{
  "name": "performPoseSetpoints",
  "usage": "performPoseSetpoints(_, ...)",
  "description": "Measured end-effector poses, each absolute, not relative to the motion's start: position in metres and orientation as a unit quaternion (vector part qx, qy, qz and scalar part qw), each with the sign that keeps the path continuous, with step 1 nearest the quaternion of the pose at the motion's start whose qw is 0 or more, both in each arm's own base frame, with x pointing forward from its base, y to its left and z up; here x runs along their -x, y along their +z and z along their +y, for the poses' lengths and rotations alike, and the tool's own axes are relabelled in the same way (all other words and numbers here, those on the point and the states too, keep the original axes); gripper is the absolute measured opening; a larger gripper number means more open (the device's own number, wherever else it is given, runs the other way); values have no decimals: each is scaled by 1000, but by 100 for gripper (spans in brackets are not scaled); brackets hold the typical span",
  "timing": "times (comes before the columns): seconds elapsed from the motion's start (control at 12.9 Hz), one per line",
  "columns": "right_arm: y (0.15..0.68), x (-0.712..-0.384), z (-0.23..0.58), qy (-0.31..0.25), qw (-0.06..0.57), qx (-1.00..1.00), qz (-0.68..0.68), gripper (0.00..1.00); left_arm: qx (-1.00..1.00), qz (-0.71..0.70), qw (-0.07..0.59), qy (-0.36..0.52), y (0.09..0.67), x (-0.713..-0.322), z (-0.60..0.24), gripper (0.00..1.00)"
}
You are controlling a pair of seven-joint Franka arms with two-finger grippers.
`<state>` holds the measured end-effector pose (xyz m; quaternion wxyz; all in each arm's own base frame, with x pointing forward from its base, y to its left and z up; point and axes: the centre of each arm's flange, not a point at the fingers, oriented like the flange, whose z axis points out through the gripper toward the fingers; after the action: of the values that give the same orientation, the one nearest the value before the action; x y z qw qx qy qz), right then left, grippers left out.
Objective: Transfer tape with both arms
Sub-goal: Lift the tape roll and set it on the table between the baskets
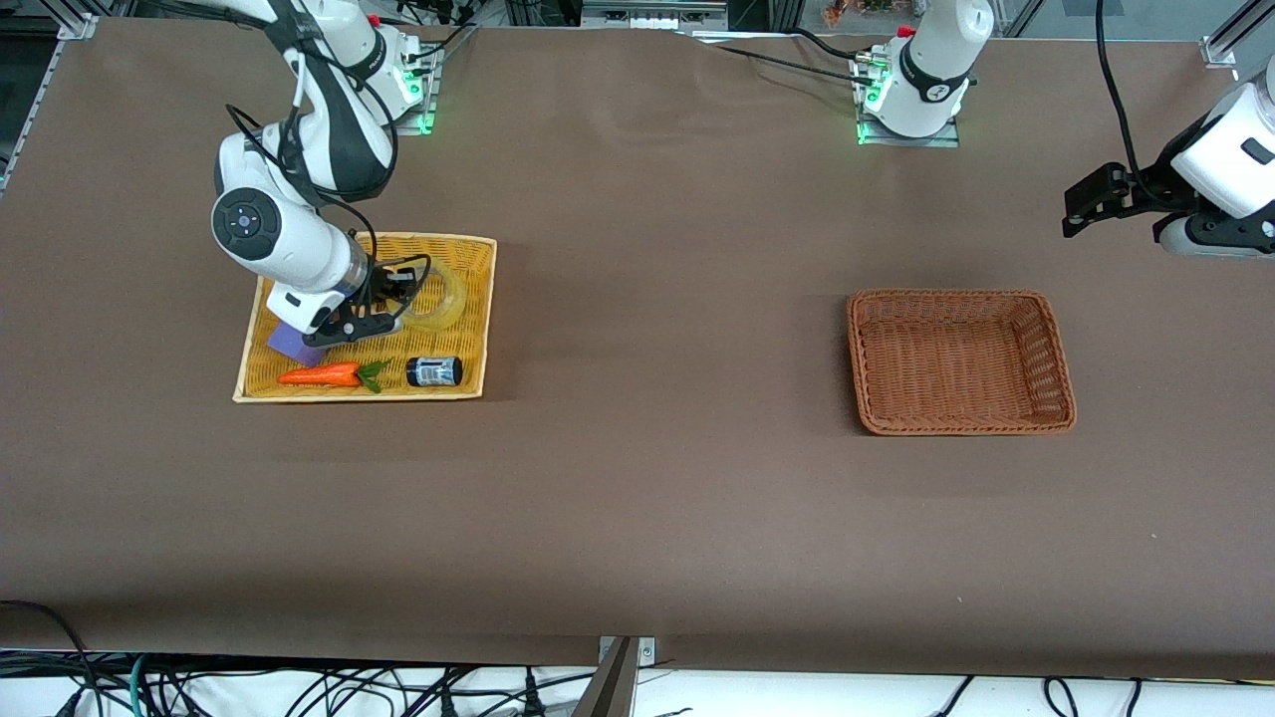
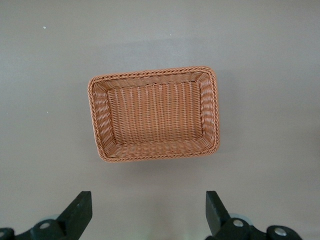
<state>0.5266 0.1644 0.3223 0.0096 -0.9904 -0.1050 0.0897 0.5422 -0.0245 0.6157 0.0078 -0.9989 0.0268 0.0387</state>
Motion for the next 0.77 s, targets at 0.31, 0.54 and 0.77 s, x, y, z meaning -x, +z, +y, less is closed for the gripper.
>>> performPoseSetpoints(0.31, 346, -524, 301, 75, 7, 993, -91, 21, 999, 27, 8, 39, 616, -542, -24, 100)
performPoseSetpoints(0.54, 314, -499, 412, 88, 9, 995, -48, 21, 999, 27, 8, 39, 616, -542, -24, 100)
performPoseSetpoints(0.77, 270, -468, 518, 80, 8, 997, 15, 21, 999, 27, 8, 39, 616, -542, -24, 100)
